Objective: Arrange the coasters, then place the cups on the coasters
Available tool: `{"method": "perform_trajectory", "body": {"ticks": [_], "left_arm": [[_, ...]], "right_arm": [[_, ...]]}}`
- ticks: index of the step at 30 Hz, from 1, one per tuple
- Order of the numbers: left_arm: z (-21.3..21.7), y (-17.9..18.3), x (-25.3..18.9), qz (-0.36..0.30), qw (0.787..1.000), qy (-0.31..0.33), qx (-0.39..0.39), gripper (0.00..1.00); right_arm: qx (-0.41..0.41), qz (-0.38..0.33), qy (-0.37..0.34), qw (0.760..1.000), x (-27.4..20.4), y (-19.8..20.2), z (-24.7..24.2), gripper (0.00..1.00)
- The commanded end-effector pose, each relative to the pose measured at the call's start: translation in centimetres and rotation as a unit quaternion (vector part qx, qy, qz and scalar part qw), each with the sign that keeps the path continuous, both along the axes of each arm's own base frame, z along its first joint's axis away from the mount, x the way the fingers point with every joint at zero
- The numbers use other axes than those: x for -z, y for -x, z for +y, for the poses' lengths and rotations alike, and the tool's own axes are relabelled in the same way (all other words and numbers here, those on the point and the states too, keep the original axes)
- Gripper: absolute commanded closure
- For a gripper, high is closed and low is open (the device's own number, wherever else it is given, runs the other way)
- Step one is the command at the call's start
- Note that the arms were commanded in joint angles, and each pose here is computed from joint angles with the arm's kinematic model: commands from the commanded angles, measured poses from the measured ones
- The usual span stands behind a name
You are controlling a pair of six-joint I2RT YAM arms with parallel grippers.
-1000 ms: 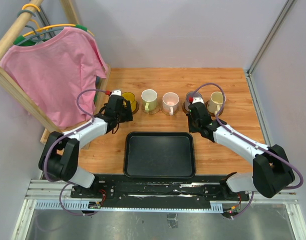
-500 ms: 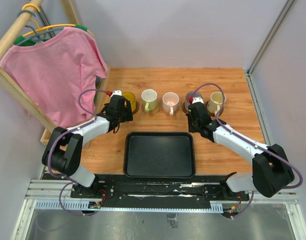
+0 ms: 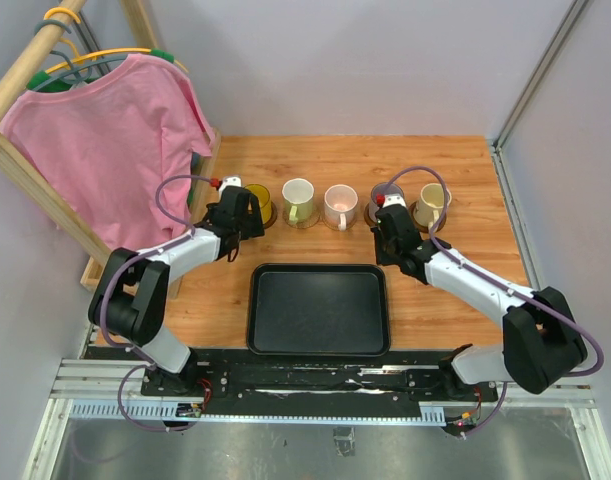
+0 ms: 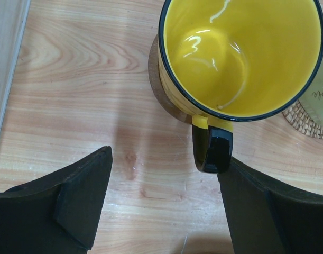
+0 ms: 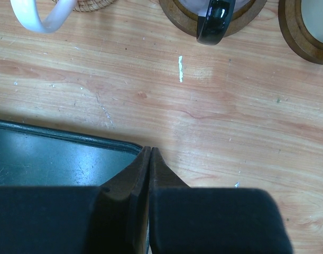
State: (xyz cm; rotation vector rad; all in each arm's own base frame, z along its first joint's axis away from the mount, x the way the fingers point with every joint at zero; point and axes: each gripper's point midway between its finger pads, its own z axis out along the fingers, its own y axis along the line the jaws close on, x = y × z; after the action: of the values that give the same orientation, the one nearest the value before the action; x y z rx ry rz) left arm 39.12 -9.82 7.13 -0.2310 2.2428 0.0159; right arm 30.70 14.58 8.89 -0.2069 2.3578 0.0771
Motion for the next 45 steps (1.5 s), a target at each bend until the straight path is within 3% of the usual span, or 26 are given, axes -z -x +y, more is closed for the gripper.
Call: {"method": "perform_trajectory", "body": {"ticks": [1,16,26,34,37,45], "left_arm": [[0.6,-1.6,-1.1,-0.024,0.999,0.005,-0.025,0.17],[-0.6,-0.7,-1.8,-0.021,0.999,0.036,0.015,0.16],[-1.4,1.8,-6.8,-0.064,0.993,0.082,0.05,0.13],[0.9,4.7,-9.6,-0.104,0.991,0.078,0.018,0.04],[2.1,5.7,-10.2,-0.119,0.99,0.074,-0.005,0.0],[4.5,8.4,-11.2,-0.142,0.986,0.073,-0.052,0.0]], "right_arm": [[0.007,0.007,-0.004,1.0,0.7,0.0,-0.2,0.99],[0.009,0.006,-0.003,1.0,0.7,-0.2,-0.2,0.99],[0.031,-0.03,0.005,0.999,-1.5,0.6,-2.0,0.99],[0.077,-0.072,0.035,0.994,-3.6,1.2,-5.0,0.9],[0.114,-0.094,0.055,0.988,-4.6,1.4,-6.9,0.78],[0.168,-0.139,0.068,0.974,-6.8,2.9,-10.3,0.1]]}}
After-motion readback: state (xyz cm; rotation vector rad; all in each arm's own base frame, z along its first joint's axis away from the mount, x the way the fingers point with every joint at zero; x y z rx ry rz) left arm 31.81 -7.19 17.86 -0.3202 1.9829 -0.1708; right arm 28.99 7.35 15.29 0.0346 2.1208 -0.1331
